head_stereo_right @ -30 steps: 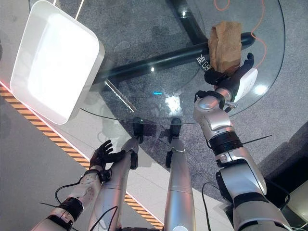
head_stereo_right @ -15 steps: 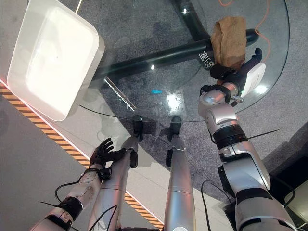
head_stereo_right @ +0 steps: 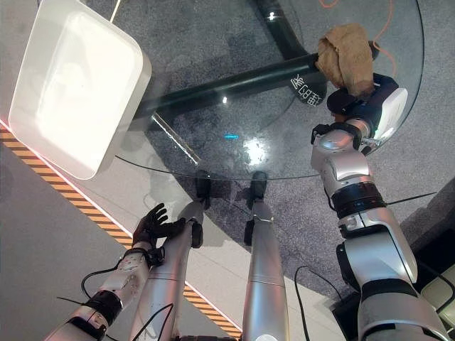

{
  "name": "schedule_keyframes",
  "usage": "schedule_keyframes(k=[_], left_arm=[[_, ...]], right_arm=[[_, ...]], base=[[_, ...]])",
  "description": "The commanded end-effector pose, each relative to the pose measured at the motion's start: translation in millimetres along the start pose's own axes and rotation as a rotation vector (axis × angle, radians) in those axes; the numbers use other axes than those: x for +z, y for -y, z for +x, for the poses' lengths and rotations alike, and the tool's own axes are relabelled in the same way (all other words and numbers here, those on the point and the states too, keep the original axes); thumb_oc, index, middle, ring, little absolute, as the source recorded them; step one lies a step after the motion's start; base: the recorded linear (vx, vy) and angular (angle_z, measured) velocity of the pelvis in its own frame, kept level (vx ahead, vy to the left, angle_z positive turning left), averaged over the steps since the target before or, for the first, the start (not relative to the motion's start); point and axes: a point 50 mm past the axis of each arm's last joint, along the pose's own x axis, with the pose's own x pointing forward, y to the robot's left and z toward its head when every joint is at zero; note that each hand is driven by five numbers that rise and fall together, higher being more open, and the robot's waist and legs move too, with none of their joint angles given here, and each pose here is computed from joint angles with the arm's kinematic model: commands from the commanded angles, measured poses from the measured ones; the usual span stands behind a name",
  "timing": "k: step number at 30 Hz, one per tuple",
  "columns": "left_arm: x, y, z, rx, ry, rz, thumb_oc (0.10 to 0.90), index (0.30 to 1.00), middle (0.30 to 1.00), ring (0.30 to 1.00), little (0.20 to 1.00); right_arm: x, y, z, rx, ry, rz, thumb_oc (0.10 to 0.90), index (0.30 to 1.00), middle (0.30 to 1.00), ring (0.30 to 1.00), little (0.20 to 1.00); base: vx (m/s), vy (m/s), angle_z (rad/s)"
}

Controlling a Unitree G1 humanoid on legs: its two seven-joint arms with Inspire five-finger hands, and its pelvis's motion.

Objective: Wipe the table with a cloth and put it in the basket.

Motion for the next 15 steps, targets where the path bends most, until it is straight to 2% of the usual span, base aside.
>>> schedule_keyframes(k=[1, 7, 15], left_arm=[[-44.1, -0.6, -18.7, 0.011, -0.124, 0.021, 0.800, 0.900, 0.900, 0.900, 0.900], [-44.2, 2.1, -18.9, 0.013, -0.121, 0.009, 0.800, 0.900, 0.900, 0.900, 0.900], [-50.1, 2.0, -21.8, 0.032, -0.136, 0.005, 0.800, 0.900, 0.900, 0.900, 0.900]], right_arm=[[-37.4, -16.4, -20.1, 0.156, -0.094, -0.092, 0.100, 0.300, 0.300, 0.300, 0.200], [-29.1, -19.2, -27.6, 0.149, -0.033, -0.059, 0.100, 0.300, 0.300, 0.300, 0.200], [19.6, -15.7, -44.2, 0.082, 0.217, 0.051, 0.100, 0.300, 0.300, 0.300, 0.200]], base=[[0.00, 0.000, 0.00], [0.01, 0.042, 0.00], [0.01, 0.048, 0.00]])
